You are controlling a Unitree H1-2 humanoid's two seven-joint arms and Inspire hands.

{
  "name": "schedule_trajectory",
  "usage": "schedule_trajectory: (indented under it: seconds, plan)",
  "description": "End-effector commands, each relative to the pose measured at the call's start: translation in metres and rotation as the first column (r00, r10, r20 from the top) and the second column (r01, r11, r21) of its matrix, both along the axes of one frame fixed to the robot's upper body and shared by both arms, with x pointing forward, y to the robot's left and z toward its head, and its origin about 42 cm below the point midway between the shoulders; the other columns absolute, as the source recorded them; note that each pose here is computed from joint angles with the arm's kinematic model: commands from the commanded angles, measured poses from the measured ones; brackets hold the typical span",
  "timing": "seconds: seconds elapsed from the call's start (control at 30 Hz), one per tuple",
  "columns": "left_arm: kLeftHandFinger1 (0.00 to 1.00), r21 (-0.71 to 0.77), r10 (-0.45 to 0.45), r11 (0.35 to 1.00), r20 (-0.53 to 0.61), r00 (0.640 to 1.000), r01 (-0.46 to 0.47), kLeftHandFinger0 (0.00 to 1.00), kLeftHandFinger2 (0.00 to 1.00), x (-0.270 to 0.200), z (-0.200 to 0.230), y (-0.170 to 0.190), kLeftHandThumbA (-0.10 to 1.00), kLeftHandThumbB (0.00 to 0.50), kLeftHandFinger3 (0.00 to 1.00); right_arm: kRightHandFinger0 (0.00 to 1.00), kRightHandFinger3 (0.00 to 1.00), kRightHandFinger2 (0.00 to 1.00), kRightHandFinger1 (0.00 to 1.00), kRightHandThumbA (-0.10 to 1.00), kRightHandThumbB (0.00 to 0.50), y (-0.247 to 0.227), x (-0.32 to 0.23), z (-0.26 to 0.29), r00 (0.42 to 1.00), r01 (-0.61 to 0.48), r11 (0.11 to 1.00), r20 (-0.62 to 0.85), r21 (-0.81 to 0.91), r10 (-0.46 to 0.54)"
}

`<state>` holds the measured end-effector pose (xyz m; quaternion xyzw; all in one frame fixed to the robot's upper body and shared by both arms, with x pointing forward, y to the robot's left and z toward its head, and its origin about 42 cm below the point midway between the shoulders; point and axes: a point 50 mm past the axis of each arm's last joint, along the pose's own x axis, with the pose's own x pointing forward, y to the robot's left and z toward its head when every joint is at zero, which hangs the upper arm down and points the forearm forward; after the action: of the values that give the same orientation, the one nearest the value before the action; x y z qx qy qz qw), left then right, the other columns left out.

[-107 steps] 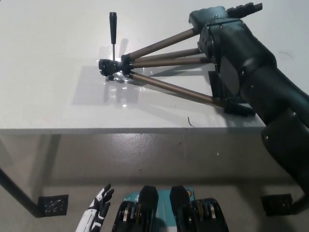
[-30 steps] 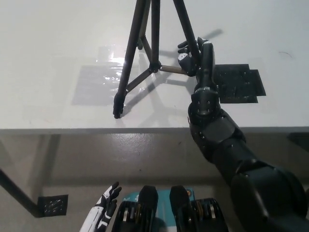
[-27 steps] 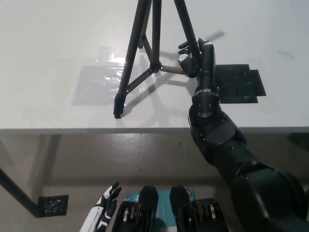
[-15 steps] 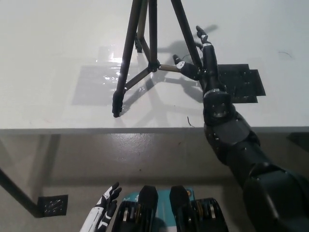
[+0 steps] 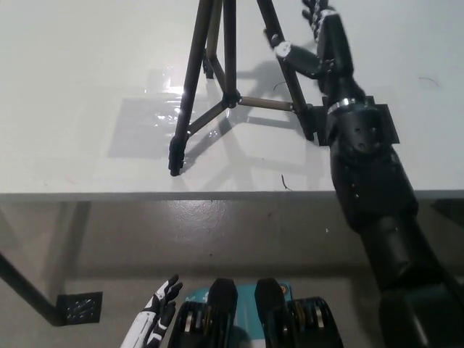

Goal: A tripod lies near the right hand side of the table and the robot grab a leg of the tripod using its right hand and put it up right.

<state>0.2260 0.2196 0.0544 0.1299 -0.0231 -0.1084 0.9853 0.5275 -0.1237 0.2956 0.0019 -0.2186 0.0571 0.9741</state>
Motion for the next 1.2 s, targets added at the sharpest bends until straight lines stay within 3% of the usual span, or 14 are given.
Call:
schedule_trajectory:
  seconds: [0.0,0.07,0.1,0.17,0.27,0.33,0.4,0.47,0.53,0.57,0.7,0.8,0.97,1.17]
  plan:
    - [1.0,0.017,-0.022,1.0,0.072,0.997,0.021,1.0,1.0,0.003,0.01,-0.001,1.0,0.358,1.0,1.0,1.0,1.0,1.0,0.79,0.5,-0.035,-0.139,0.13,0.837,-0.322,0.945,0.482,0.054,0.257]
    - [1.0,0.017,-0.026,1.0,0.064,0.998,0.025,1.0,1.0,0.0,0.008,0.001,1.0,0.367,1.0,1.0,1.0,1.0,1.0,0.9,0.5,-0.044,-0.18,0.116,0.799,-0.237,0.971,0.561,-0.038,0.217]
    - [1.0,0.015,-0.028,1.0,0.063,0.998,0.027,1.0,1.0,-0.001,0.009,0.0,1.0,0.374,1.0,1.0,1.0,1.0,1.0,1.0,0.5,-0.047,-0.203,0.104,0.774,-0.106,0.991,0.618,-0.086,0.137]
    - [1.0,0.006,-0.031,1.0,0.06,0.998,0.031,1.0,1.0,-0.001,0.008,-0.001,1.0,0.383,1.0,1.0,1.0,1.0,1.0,1.0,0.5,-0.045,-0.24,0.08,0.735,-0.025,0.998,0.675,-0.061,0.06]
    - [1.0,0.016,-0.033,0.999,0.055,0.998,0.032,1.0,1.0,0.0,0.007,-0.001,1.0,0.391,1.0,1.0,1.0,1.0,1.0,0.96,0.5,-0.044,-0.286,0.039,0.716,-0.031,0.998,0.695,-0.055,0.06]
    - [1.0,0.015,-0.032,0.999,0.052,0.998,0.032,1.0,1.0,0.001,0.007,-0.001,1.0,0.385,1.0,1.0,1.0,1.0,1.0,1.0,0.5,-0.043,-0.303,0.019,0.714,0.01,0.998,0.699,-0.064,0.038]
    - [1.0,0.001,-0.035,0.999,0.053,0.998,0.035,1.0,1.0,0.003,0.006,-0.002,1.0,0.376,1.0,1.0,1.0,1.0,1.0,0.97,0.493,-0.04,-0.329,-0.01,0.768,-0.058,0.997,0.635,-0.059,0.083]
    - [1.0,0.001,-0.036,0.999,0.046,0.998,0.036,1.0,1.0,0.003,0.005,-0.002,1.0,0.383,1.0,1.0,1.0,1.0,1.0,1.0,0.499,-0.04,-0.349,-0.042,0.851,-0.007,0.992,0.52,-0.125,0.071]
    - [1.0,-0.002,-0.034,0.999,0.045,0.998,0.034,1.0,1.0,0.001,0.002,-0.004,1.0,0.386,1.0,1.0,1.0,1.0,1.0,1.0,0.422,-0.043,-0.361,-0.063,0.905,-0.019,0.994,0.422,-0.105,0.062]
    - [1.0,-0.001,-0.034,0.999,0.049,0.998,0.035,1.0,1.0,0.001,0.002,-0.004,1.0,0.388,1.0,1.0,1.0,1.0,1.0,1.0,0.412,-0.046,-0.361,-0.076,0.928,-0.018,0.994,0.369,-0.109,0.057]
    - [1.0,-0.002,-0.035,0.999,0.051,0.998,0.035,1.0,1.0,0.001,0.0,-0.003,1.0,0.409,1.0,1.0,1.0,1.0,1.0,1.0,0.491,-0.053,-0.356,-0.124,0.984,-0.074,0.996,0.158,-0.056,0.082]
    - [1.0,-0.005,-0.03,1.0,0.054,0.998,0.03,1.0,1.0,0.003,0.0,-0.004,1.0,0.389,1.0,1.0,1.0,1.0,1.0,1.0,0.434,-0.051,-0.346,-0.152,0.994,-0.088,0.992,0.063,-0.086,0.093]
    - [1.0,-0.02,-0.021,1.0,0.049,0.999,0.022,1.0,1.0,-0.002,-0.003,-0.006,1.0,0.399,1.0,1.0,1.0,1.0,1.0,1.0,0.499,-0.048,-0.324,-0.207,0.99,-0.077,0.994,-0.122,-0.081,0.066]
    - [1.0,-0.021,-0.014,1.0,0.058,0.998,0.016,1.0,1.0,-0.003,-0.005,-0.004,1.0,0.385,1.0,1.0,1.0,1.0,1.0,1.0,0.499,-0.05,-0.312,-0.245,0.967,-0.087,0.991,-0.248,-0.097,0.06]
